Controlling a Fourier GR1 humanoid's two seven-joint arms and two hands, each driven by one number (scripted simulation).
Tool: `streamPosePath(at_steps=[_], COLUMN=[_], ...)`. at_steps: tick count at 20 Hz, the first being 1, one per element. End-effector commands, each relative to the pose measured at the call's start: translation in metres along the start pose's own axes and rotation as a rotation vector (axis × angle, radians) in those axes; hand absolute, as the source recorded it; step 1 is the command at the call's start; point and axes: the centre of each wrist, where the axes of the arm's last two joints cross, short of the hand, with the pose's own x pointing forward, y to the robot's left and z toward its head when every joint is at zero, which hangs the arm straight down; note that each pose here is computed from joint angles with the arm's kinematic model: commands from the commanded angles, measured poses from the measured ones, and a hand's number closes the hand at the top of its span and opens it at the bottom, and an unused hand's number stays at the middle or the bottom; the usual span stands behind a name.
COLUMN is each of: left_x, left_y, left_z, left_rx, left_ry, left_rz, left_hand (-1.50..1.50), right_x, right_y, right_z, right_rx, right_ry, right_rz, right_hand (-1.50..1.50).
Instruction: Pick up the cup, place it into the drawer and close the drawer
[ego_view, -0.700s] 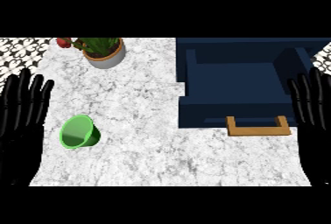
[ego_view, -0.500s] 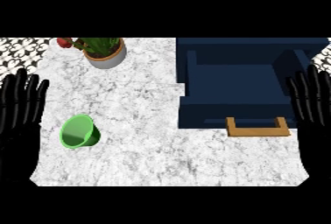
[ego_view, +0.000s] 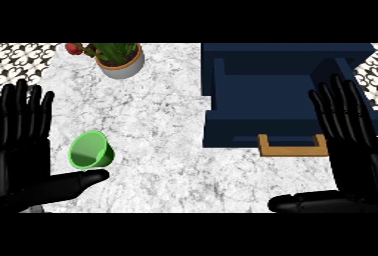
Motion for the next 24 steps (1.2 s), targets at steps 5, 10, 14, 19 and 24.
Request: streamPosePath(at_steps=[5, 10, 14, 19, 24], left_x=[-0.015, -0.024, -0.035, -0.034, -0.037], left_y=[0.003, 0.000, -0.013, 0.012, 0.008], left_z=[-0.013, -0.013, -0.004, 0.004, 0.023], left_rx=[0.008, 0.049, 0.056, 0.064, 0.089], left_ry=[0.011, 0.016, 0.015, 0.075, 0.119], left_rz=[0.043, 0.028, -0.012, -0.003, -0.008], left_hand=[-1.50, -1.50, -1.50, -1.50, -1.50], right_x=[-0.019, -0.019, -0.002, 0.000, -0.013], right_y=[0.007, -0.002, 0.008, -0.003, -0.006], right_z=[-0.004, -0.003, -0.003, 0.001, -0.019], right_rx=[-0.001, 0.011, 0.000, -0.003, -0.004], right_ry=[0.016, 0.013, -0.013, -0.008, -0.001], right_rz=[-0.003, -0.003, -0.009, -0.006, 0.008], right_hand=[-1.50, -1.50, -1.50, -1.50, -1.50])
